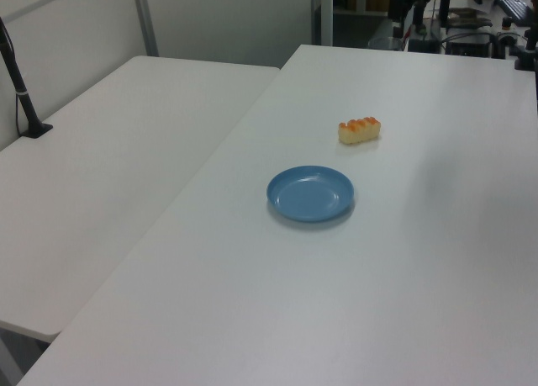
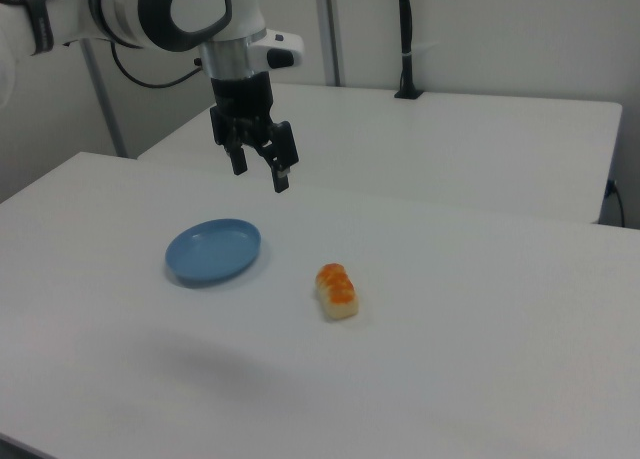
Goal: Put the bread onto the plate
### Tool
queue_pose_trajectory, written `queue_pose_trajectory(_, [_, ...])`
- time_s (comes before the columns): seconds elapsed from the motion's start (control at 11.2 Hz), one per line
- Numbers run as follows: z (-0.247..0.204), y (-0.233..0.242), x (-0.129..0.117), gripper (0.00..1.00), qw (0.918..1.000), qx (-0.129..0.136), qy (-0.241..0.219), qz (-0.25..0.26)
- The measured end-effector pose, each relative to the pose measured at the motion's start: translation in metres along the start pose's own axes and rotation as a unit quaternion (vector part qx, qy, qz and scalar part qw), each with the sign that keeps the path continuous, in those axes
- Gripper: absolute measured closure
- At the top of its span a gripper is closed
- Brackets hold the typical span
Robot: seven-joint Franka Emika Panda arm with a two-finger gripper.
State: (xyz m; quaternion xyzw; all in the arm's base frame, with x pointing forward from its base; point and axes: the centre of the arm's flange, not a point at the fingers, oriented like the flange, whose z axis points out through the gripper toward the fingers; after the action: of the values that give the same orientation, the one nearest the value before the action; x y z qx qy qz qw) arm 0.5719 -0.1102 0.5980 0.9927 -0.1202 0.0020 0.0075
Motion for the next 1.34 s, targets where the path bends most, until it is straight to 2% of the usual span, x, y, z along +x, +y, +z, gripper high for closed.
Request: queue_pose_trajectory(1.34, [-0.0001,-0.0049,-0.0002,0.0,1.0,0.0,0.0,-0.005])
